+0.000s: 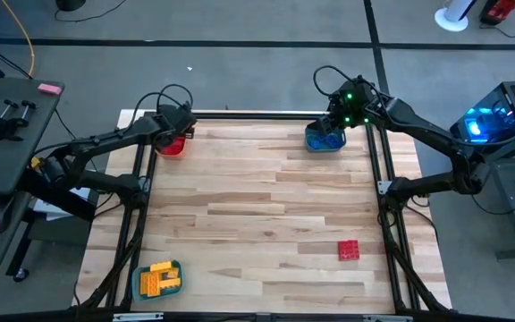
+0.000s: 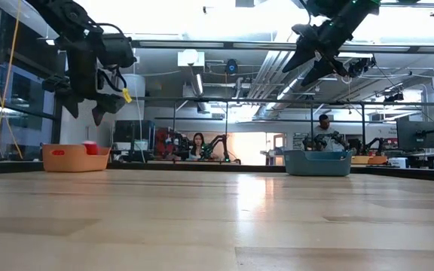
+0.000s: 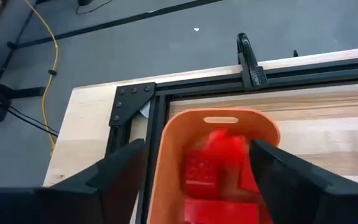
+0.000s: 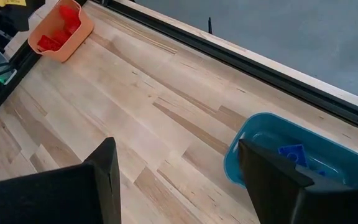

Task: Sort blocks
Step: Put the red game piece into the orange bin

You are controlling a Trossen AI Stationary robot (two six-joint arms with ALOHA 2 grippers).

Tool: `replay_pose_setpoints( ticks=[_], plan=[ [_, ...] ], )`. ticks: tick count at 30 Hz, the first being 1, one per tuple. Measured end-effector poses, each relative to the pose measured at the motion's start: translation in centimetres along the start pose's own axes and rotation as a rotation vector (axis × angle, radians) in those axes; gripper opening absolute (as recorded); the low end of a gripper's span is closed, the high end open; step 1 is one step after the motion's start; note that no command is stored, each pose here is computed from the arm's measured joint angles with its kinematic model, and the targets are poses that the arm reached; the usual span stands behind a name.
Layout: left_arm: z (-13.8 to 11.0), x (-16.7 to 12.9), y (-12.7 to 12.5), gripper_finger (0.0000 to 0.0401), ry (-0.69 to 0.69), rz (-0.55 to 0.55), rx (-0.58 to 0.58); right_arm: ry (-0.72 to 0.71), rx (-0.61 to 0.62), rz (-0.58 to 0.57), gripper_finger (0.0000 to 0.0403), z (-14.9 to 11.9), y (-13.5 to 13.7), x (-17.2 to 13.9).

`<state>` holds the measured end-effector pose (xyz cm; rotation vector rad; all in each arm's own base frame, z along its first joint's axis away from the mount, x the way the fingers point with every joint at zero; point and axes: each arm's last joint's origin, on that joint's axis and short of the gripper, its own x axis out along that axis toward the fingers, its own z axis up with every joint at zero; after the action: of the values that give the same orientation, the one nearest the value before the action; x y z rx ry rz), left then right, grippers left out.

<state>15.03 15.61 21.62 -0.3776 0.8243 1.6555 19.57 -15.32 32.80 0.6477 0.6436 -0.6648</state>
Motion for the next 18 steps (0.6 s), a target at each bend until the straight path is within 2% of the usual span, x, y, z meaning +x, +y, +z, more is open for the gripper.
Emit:
replay_pose_setpoints(
  ticks=[3,5,7,10,12,15,18],
  plan=[
    [0.0,-0.1,-0.4,0.0279,0.044,-0.09,-0.05,0.007,0.005,0.007,0.021,0.0,0.0,0.0],
    [0.2,-0.4,-1.3,0.028,0.087,-0.245,-0.142,0.028,0.011,0.021,0.021,-0.2,0.0,0.0],
    [0.7,-1.2,-2.7,0.028,0.085,-0.45,-0.167,0.076,0.023,0.057,0.021,-0.5,0.0,0.0],
    [1.1,-3.5,-5.5,0.0281,0.002,-0.744,-0.139,0.204,0.027,0.108,0.021,-1.6,0.2,-0.1],
    [0.9,-5.1,-7.4,0.0281,-0.066,-0.878,-0.109,0.296,0.012,0.113,0.021,-2.7,0.7,-0.2],
    [-0.4,-6.9,-10.0,0.0282,-0.127,-1.003,-0.044,0.438,-0.033,0.138,0.0209,-5.1,2.2,0.0],
    [-1.9,-7.6,-12.2,0.0282,-0.124,-1.097,0.024,0.61,-0.086,0.175,0.0194,-9.1,4.2,0.5]
  ],
)
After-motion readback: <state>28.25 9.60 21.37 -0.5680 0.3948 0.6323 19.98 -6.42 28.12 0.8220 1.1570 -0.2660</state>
